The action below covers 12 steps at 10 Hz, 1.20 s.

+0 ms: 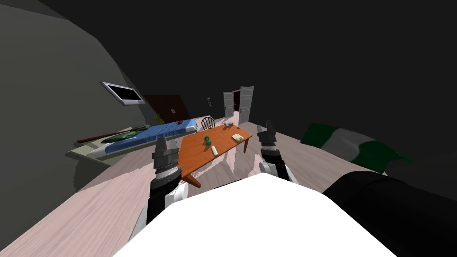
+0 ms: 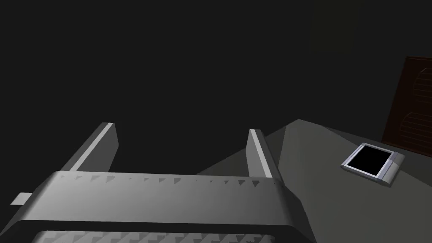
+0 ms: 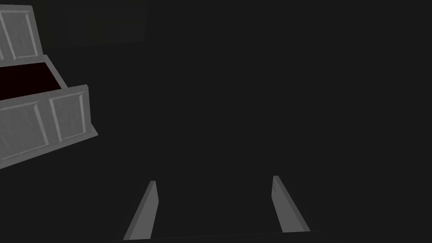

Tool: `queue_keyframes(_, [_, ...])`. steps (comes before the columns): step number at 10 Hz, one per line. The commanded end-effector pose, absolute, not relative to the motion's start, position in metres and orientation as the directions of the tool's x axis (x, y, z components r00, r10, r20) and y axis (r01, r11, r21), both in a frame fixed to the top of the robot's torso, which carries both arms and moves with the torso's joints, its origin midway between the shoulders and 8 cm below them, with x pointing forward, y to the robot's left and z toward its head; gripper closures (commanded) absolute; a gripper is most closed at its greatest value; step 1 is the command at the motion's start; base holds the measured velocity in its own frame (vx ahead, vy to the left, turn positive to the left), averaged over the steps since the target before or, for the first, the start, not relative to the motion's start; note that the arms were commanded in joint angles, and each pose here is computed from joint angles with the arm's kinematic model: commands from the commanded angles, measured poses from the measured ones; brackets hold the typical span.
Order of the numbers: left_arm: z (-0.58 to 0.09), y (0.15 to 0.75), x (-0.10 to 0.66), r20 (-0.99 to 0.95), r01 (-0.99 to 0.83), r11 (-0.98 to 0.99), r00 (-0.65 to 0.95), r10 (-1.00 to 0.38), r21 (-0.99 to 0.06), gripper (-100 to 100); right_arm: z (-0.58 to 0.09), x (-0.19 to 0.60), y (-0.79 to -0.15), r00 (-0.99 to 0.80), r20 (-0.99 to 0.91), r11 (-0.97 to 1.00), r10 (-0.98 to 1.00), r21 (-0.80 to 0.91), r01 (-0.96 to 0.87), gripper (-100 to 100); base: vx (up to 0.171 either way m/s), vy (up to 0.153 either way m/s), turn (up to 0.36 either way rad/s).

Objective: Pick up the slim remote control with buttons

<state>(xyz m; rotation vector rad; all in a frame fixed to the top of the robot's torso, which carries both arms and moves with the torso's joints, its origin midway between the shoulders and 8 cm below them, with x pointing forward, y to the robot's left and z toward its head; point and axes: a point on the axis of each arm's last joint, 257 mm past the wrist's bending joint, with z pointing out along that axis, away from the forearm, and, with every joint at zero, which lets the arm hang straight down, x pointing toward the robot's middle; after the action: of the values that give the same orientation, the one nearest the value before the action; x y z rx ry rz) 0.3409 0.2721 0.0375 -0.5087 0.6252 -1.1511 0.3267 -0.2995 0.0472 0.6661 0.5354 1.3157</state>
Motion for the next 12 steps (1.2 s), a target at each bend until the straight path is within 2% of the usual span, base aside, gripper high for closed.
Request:
queue_keyframes(1, [0.029,0.265,0.345,-0.220,0.665,0.327,0.243,-0.945,-0.671,-100,0.047,0.327,-0.299,0.182,0.014,0.118,0.983,0.710,-0.694,0,-0.021,0.046,0.033])
queue_keyframes(6, [-0.046,0.228,0.360,-0.299,0.577,0.271,0.049,-0.953,-0.770,-100,0.047,0.327,-0.300,0.182,0.014,0.118,0.983,0.710,-0.694,0,-0.044,0.125,0.010])
queue_keyframes(9, [-0.070,0.219,0.360,-0.317,0.543,0.261,-0.010,-0.948,-0.798,-100,0.047,0.327,-0.299,0.182,0.014,0.118,0.983,0.710,-0.694,0,-0.005,0.044,-0.026])
queue_keyframes(11, [-0.120,0.204,0.356,-0.314,0.463,0.227,-0.119,-0.942,-0.857,-100,0.047,0.327,-0.299,0.182,0.014,0.118,0.983,0.710,-0.694,0,0.007,0.019,-0.094])
queue_keyframes(12, [-0.126,0.204,0.356,-0.321,0.454,0.234,-0.125,-0.939,-0.860,-100,0.047,0.327,-0.299,0.182,0.014,0.118,0.983,0.710,-0.694,0,0.008,0.015,-0.053])
